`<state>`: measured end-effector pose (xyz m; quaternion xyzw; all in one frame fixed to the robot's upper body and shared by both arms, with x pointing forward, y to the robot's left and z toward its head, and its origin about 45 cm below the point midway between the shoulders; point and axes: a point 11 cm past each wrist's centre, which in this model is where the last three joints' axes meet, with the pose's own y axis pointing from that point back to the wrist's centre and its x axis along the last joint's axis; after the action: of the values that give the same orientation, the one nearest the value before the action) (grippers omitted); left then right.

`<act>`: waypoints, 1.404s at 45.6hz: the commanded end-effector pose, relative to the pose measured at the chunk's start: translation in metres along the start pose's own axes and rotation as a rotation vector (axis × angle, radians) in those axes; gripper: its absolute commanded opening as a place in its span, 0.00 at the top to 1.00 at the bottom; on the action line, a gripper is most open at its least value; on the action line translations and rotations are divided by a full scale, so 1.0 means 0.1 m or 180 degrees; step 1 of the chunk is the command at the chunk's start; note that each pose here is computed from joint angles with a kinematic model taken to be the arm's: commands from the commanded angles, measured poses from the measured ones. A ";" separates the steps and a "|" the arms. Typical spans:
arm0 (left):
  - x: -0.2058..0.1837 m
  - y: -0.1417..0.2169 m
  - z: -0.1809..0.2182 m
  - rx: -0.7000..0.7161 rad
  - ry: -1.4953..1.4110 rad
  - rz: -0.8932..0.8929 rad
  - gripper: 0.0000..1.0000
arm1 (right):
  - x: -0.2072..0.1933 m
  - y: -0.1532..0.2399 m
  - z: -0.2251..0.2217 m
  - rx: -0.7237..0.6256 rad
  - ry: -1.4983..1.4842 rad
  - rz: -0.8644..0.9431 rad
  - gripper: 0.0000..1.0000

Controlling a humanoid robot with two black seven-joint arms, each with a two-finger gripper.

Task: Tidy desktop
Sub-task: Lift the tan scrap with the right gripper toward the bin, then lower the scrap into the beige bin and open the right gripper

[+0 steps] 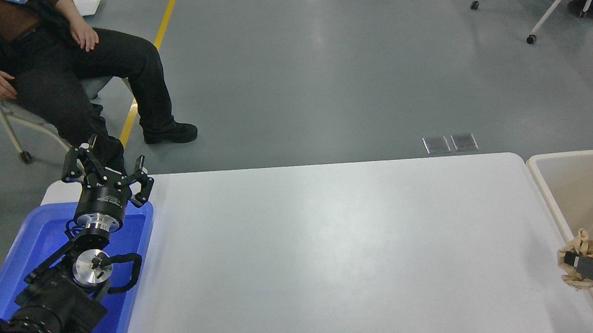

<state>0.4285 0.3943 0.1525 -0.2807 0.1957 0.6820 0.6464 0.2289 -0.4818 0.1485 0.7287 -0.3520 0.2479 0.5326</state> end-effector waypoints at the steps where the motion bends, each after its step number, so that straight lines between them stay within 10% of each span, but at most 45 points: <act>1: 0.00 0.00 0.00 0.0001 0.0000 0.0000 0.00 | 0.94 0.38 0.04 -0.0058 -0.0021 0.0192 1.00; 40: 0.00 0.00 0.00 0.0001 0.0000 0.0000 0.00 | 1.72 0.68 0.26 -0.0315 -0.0317 0.0664 1.00; 64: 0.00 0.00 0.00 0.0001 0.0000 0.0000 0.00 | 1.46 -0.19 1.03 -0.1192 -0.1335 0.1246 1.00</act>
<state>0.4285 0.3942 0.1525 -0.2807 0.1959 0.6819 0.6464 0.3182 -0.5929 0.2547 0.6308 -0.5379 0.1939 0.5245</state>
